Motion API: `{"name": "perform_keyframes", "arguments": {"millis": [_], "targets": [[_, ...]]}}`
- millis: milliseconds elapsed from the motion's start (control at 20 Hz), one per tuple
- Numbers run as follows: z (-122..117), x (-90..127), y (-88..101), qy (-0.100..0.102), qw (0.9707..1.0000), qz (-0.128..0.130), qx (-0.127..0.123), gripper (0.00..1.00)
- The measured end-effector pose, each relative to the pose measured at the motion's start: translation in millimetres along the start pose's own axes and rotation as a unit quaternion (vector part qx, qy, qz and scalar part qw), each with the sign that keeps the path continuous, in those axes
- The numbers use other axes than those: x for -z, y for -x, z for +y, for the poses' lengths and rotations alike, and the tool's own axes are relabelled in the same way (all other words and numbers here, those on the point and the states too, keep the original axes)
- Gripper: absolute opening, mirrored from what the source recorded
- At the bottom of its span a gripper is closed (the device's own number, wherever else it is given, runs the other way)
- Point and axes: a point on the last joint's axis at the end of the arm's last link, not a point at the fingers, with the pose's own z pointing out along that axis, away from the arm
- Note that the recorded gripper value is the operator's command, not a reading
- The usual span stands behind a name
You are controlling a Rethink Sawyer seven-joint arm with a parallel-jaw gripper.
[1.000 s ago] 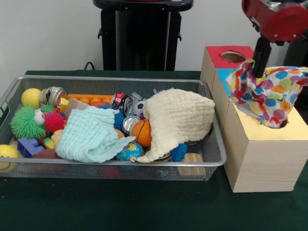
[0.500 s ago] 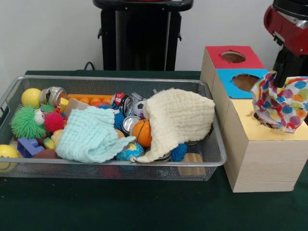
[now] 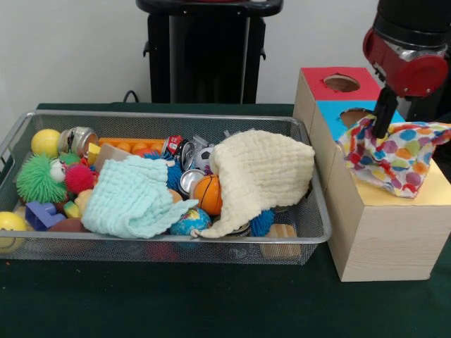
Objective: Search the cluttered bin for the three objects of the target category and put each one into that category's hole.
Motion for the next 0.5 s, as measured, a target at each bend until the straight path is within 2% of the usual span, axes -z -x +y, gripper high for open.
{"name": "perform_keyframes", "arguments": {"millis": [250, 500], "targets": [[-12.2, -16.7, 9.3, -0.001, 0.9999, -0.008, -0.012, 0.00], [-18.5, -31.5, 10.0, -0.008, 0.9998, -0.007, -0.016, 0.00]]}}
